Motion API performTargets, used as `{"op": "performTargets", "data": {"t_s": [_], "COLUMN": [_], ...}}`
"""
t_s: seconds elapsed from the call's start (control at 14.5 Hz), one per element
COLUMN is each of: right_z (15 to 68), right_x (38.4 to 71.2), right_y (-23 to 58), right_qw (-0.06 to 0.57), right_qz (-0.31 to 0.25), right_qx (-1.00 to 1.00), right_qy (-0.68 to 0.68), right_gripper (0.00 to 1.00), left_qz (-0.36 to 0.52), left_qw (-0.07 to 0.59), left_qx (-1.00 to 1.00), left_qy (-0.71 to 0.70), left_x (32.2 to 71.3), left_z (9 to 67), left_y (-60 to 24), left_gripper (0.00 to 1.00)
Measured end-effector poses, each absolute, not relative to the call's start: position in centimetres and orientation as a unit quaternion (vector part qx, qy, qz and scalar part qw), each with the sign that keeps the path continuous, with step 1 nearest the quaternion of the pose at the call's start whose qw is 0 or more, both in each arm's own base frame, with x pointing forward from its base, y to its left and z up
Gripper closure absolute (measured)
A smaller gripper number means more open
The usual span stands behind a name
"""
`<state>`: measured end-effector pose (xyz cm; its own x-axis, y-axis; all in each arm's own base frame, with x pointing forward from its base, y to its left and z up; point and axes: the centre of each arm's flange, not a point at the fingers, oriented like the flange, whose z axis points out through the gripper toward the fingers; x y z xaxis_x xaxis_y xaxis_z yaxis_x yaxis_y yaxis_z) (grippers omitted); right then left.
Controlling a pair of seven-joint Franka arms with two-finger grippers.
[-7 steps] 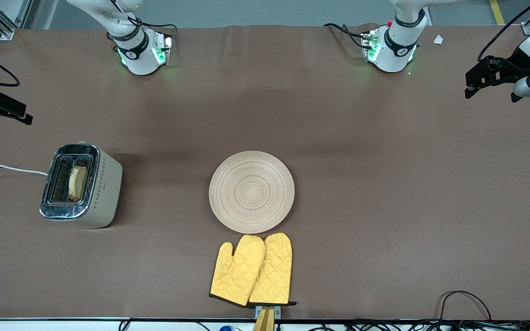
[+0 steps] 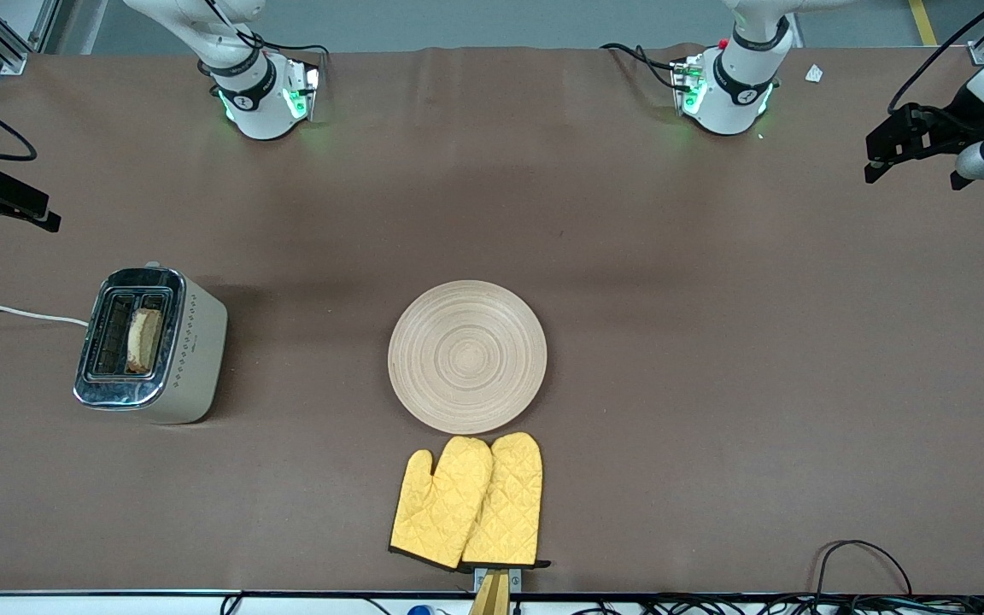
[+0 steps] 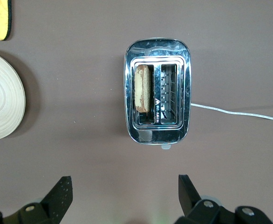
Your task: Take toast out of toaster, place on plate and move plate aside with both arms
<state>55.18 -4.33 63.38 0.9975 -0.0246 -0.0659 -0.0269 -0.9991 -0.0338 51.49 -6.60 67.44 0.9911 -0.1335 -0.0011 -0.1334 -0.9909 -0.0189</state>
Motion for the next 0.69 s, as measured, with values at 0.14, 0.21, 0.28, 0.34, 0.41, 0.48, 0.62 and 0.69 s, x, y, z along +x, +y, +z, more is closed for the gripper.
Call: {"op": "performTargets", "data": {"t_s": [0.14,0.21,0.28,0.34,0.41,0.48,0.62,0.69], "right_z": [63.38,63.38,63.38,63.38,63.38,63.38,63.39,63.4], "right_x": [55.18,55.18,55.18,55.18,55.18,55.19,55.2,55.21], "right_y": [-4.33,-4.33,-4.33,-4.33,-4.33,-4.33,-4.33,-4.33], "right_qw": [0.017,0.017,0.017,0.017,0.017,0.017,0.017,0.017], "right_qz": [0.033,0.033,0.033,0.033,0.033,0.033,0.032,0.032], "right_qx": [-0.999,-0.999,-0.999,-0.999,-0.999,-0.999,-0.999,-0.999], "right_qy": [0.013,0.013,0.013,0.013,0.013,0.013,0.013,0.013], "right_gripper": [0.0,0.0,0.0,0.0,0.0,0.0,0.0,0.0], "left_qz": [0.001,0.001,0.002,0.002,0.002,0.003,0.006,0.007], "left_qw": [0.009,0.009,0.009,0.009,0.009,0.009,0.009,0.009], "left_qx": [-0.998,-0.998,-0.998,-0.998,-0.998,-0.998,-0.998,-0.998], "left_qy": [0.067,0.067,0.067,0.067,0.067,0.067,0.067,0.068], "left_x": [51.58,51.64,51.69,51.73,51.76,51.77,51.74,51.72], "left_z": [67.33,67.27,67.24,67.21,67.18,67.14,67.04,67.01], "left_y": [-6.58,-6.58,-6.58,-6.58,-6.57,-6.57,-6.58,-6.65], "left_gripper": [0.0,0.0,0.0,0.0,0.0,0.0,0.0,0.0]}}
